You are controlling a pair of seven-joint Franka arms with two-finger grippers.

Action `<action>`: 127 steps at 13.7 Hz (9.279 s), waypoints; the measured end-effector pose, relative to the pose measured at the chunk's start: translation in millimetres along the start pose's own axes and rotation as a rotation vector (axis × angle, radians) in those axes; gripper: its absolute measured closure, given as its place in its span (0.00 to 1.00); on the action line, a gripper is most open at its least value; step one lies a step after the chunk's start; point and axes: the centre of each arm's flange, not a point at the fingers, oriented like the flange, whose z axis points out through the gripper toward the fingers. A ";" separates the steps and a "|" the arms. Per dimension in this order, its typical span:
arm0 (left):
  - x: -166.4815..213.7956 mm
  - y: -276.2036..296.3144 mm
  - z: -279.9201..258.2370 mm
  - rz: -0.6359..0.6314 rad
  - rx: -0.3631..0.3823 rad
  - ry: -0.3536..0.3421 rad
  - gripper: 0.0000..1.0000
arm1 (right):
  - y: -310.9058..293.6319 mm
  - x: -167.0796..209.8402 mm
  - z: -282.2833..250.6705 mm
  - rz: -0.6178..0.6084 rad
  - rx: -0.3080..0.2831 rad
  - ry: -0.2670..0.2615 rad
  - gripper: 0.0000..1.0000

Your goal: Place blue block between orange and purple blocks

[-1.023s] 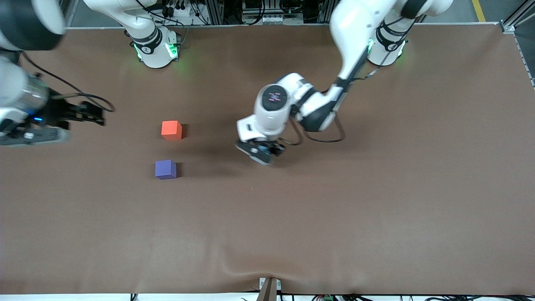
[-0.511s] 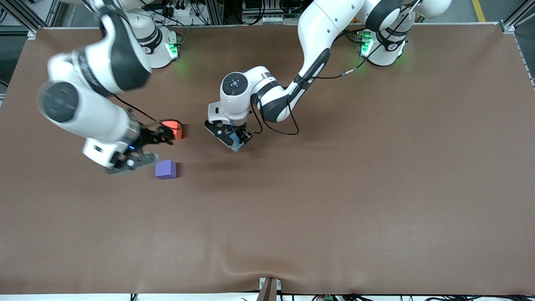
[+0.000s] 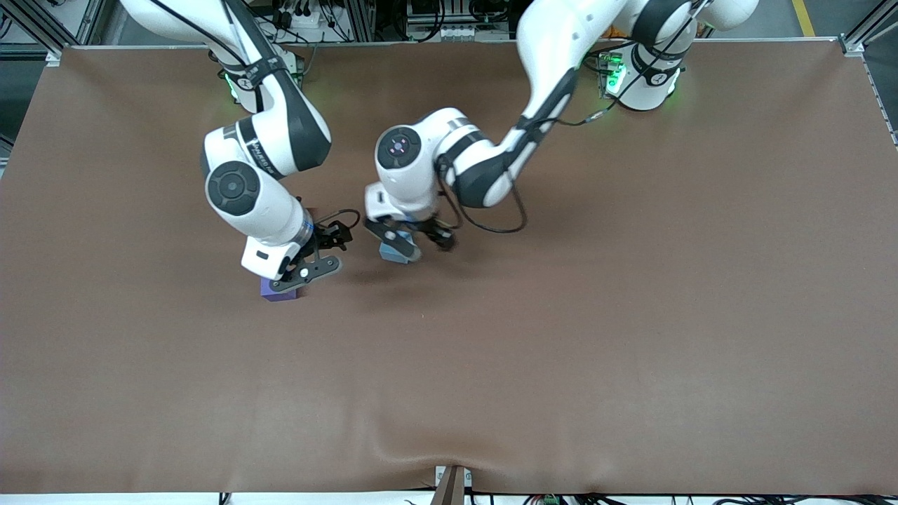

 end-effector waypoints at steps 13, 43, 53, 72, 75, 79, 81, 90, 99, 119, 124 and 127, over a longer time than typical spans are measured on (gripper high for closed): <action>-175.3 -489.0 -223.2 -0.491 -0.021 0.009 0.00 | -152.5 -17.0 113.4 0.506 -0.031 0.012 0.00; -316.9 -476.9 -278.5 -0.668 -0.151 0.088 0.00 | 103.2 -52.9 57.7 0.412 -0.142 -0.096 0.40; -310.5 -467.4 -279.3 -0.675 -0.151 0.085 0.00 | 118.2 -89.5 101.7 0.354 -0.124 -0.108 0.40; -309.4 -473.5 -274.5 -0.684 -0.152 0.084 0.00 | 111.7 -86.5 148.5 0.339 -0.137 -0.100 0.40; -309.9 -474.4 -274.2 -0.686 -0.152 0.084 0.00 | 111.8 -86.4 148.4 0.354 -0.125 -0.099 0.40; -310.2 -475.0 -274.0 -0.687 -0.153 0.083 0.00 | 111.3 -86.4 148.9 0.359 -0.122 -0.099 0.25; -310.2 -475.2 -274.0 -0.687 -0.153 0.084 0.00 | 111.1 -85.7 148.1 0.358 -0.121 -0.097 0.05; -306.9 -477.3 -268.8 -0.688 -0.155 0.076 0.00 | 197.5 -65.5 -50.9 0.426 -0.053 -0.102 0.00; -306.9 -476.8 -269.9 -0.687 -0.155 0.077 0.00 | 264.5 -141.4 -251.1 0.393 -0.004 -0.006 0.00; -305.2 -473.9 -270.2 -0.681 -0.155 0.076 0.00 | 264.3 -166.3 -309.2 0.413 -0.016 -0.035 0.00; -305.3 -474.1 -270.2 -0.682 -0.155 0.076 0.00 | 264.3 -166.3 -309.4 0.413 -0.016 -0.034 0.00; -305.8 -474.7 -270.6 -0.683 -0.155 0.077 0.00 | 264.3 -166.3 -309.5 0.413 -0.016 -0.034 0.00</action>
